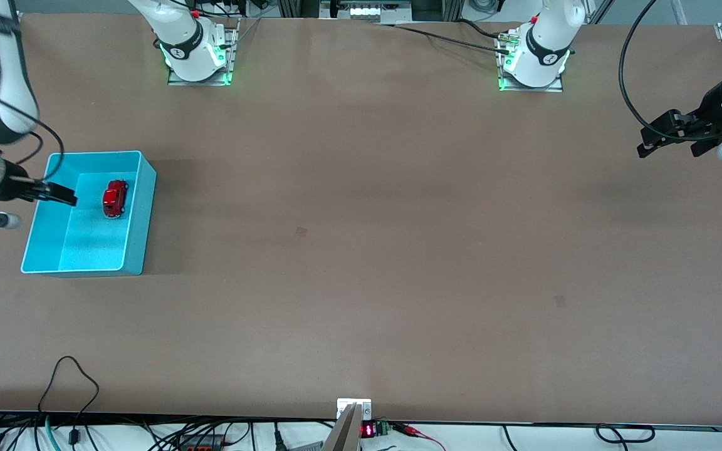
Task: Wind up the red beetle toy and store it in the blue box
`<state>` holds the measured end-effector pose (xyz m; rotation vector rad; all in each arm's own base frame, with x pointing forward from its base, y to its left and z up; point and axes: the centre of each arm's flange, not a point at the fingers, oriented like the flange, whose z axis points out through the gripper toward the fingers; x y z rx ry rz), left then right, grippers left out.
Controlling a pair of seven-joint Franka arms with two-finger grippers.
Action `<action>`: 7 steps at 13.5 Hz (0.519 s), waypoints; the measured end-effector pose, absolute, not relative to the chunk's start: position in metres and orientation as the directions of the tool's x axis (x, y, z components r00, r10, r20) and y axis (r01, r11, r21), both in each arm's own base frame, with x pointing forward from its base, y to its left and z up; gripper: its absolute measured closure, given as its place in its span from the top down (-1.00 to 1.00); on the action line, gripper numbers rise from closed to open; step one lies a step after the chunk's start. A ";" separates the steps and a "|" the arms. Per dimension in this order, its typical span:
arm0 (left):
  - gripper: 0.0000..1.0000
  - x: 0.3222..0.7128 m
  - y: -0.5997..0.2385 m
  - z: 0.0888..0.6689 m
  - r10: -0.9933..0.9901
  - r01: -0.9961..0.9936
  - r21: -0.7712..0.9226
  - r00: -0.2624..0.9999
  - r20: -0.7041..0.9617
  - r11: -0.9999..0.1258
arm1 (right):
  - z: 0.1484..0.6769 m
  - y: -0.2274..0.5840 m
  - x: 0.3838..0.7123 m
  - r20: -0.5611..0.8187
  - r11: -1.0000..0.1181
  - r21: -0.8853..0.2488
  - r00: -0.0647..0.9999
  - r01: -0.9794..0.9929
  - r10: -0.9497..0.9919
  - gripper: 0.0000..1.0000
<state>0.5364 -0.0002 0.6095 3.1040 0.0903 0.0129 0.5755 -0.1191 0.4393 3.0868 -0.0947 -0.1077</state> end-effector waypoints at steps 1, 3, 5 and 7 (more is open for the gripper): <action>1.00 0.536 0.000 0.610 0.058 0.058 0.036 0.998 0.007 -0.998 | 0.466 -0.110 0.577 -0.056 -0.997 0.056 0.997 -0.047 -0.051 1.00; 1.00 0.536 0.000 0.609 0.058 0.058 0.036 0.998 0.006 -0.998 | 0.511 -0.096 0.576 -0.056 -0.998 0.058 0.998 -0.029 -0.032 1.00; 1.00 0.536 0.000 0.609 0.059 0.058 0.036 0.998 0.005 -0.998 | 0.551 -0.077 0.573 -0.069 -0.998 0.058 0.998 -0.004 -0.008 1.00; 1.00 0.536 0.000 0.609 0.059 0.058 0.036 0.998 0.005 -0.998 | 0.579 -0.060 0.570 -0.076 -0.998 0.057 0.997 0.021 0.017 1.00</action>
